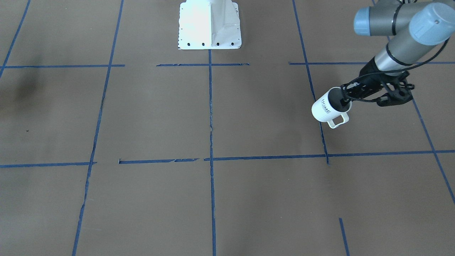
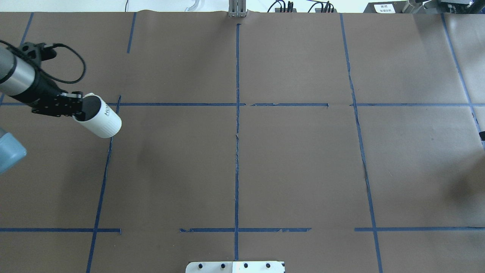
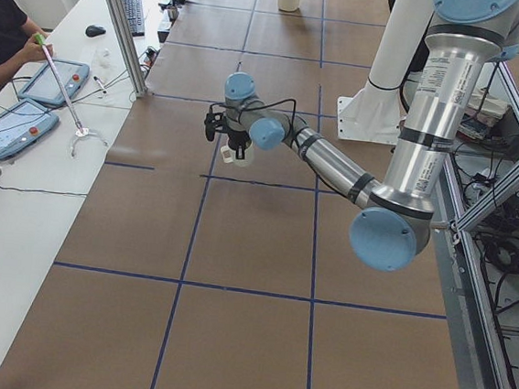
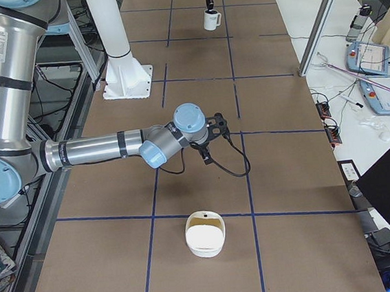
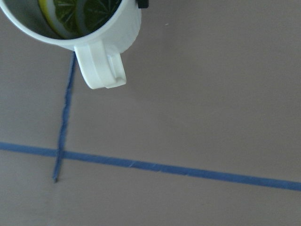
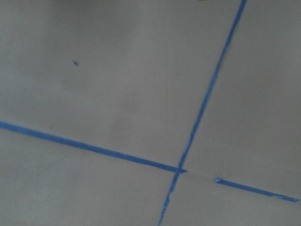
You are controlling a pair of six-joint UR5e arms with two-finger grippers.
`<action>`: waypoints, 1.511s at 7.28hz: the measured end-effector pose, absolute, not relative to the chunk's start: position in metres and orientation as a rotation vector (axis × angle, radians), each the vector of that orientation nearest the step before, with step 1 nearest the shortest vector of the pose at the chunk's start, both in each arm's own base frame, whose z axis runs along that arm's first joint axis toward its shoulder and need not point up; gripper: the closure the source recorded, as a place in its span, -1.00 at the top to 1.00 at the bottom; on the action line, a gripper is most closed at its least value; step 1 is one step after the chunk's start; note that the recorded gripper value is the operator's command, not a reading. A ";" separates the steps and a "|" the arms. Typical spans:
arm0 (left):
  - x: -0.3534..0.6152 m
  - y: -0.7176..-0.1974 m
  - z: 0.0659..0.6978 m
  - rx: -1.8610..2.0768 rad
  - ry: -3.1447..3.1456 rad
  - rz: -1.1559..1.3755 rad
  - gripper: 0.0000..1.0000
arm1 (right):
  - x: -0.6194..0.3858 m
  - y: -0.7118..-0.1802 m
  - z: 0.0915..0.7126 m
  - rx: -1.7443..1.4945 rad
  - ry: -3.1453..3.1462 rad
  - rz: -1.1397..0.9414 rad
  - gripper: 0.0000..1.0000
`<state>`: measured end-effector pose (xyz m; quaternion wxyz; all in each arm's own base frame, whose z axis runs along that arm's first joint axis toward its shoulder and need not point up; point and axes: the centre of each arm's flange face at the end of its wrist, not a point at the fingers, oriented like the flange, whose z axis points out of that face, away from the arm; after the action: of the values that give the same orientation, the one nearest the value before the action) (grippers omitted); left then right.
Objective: Left arm hands cup to right arm to dump lemon
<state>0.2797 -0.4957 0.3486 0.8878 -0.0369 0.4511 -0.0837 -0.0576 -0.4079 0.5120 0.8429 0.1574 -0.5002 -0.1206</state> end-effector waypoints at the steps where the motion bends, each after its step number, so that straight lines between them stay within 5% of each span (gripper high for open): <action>1: 0.315 -0.499 0.296 -0.120 0.934 -0.182 -1.00 | -0.085 -0.432 0.477 0.389 -1.053 -0.258 1.00; 5: 0.398 -0.523 0.174 -0.207 0.947 -0.248 -1.00 | -0.231 -0.451 0.344 0.739 -0.997 -0.191 1.00; 8: 0.455 -0.567 0.124 -0.242 0.922 -0.254 -1.00 | -0.341 -0.395 0.284 0.962 -0.956 -0.156 1.00; 11: 0.488 -0.550 0.076 -0.248 0.954 -0.207 -1.00 | -0.417 -0.328 0.254 1.072 -0.941 -0.133 1.00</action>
<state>0.4877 -0.5500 0.0761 0.8757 -0.1190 0.4572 -0.0994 -0.4172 -0.3282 0.2542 0.7542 0.4912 -0.4314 -0.0609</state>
